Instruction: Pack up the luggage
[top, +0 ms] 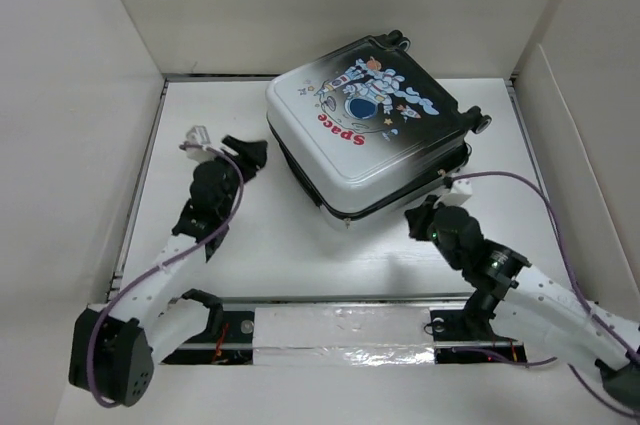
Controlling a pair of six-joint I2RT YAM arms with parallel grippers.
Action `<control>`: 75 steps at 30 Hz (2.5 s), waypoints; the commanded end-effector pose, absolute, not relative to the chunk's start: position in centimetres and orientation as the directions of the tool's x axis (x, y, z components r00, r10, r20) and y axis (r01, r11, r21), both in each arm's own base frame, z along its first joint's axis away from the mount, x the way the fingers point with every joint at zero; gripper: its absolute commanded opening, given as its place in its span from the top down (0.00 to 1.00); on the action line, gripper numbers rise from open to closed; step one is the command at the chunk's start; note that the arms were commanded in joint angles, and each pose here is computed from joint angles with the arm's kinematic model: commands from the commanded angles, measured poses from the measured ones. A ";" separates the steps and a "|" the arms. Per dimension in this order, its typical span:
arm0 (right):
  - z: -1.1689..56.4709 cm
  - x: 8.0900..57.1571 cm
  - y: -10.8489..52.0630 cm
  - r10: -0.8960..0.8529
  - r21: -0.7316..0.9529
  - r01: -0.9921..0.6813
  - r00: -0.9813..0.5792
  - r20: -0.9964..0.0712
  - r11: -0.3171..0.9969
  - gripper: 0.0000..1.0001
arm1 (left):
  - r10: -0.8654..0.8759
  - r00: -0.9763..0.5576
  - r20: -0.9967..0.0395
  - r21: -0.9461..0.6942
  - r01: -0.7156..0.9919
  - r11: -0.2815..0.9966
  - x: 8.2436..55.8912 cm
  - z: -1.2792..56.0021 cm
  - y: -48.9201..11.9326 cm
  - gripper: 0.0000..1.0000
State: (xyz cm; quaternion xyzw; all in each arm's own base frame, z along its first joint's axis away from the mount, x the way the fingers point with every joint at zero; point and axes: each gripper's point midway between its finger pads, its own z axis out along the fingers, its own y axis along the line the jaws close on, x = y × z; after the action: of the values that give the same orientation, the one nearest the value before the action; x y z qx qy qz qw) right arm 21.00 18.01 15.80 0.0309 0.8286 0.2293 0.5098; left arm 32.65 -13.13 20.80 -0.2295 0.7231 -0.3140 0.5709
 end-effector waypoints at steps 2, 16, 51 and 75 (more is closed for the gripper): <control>16.7 24.8 11.9 0.336 0.383 -0.046 -0.394 -0.856 0.923 1.00 | -0.804 -0.050 -0.593 -0.805 0.038 0.592 40.2 29.4 -9.4 0.43; 15.3 29.1 3.2 0.376 0.361 0.109 -0.333 -0.865 0.926 1.00 | -0.595 -0.490 -0.637 -0.690 0.017 0.724 61.4 22.5 -11.6 0.36; 19.6 46.3 20.9 0.046 0.351 -0.497 -0.526 -0.849 0.793 1.00 | -0.690 -0.446 -0.570 -0.821 0.299 0.486 38.2 19.4 -20.1 0.41; 25.0 41.3 10.9 0.308 0.442 -0.266 -0.424 -0.852 0.857 0.41 | -0.672 -0.453 -0.585 -0.807 0.247 0.536 46.7 23.7 -20.4 0.40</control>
State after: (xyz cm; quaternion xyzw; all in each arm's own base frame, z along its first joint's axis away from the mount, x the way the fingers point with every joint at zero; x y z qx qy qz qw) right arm 44.62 6.70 22.08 0.0602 0.8348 0.1587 0.5237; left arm 48.94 -15.35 23.14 -0.2277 0.7062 -0.3889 0.5460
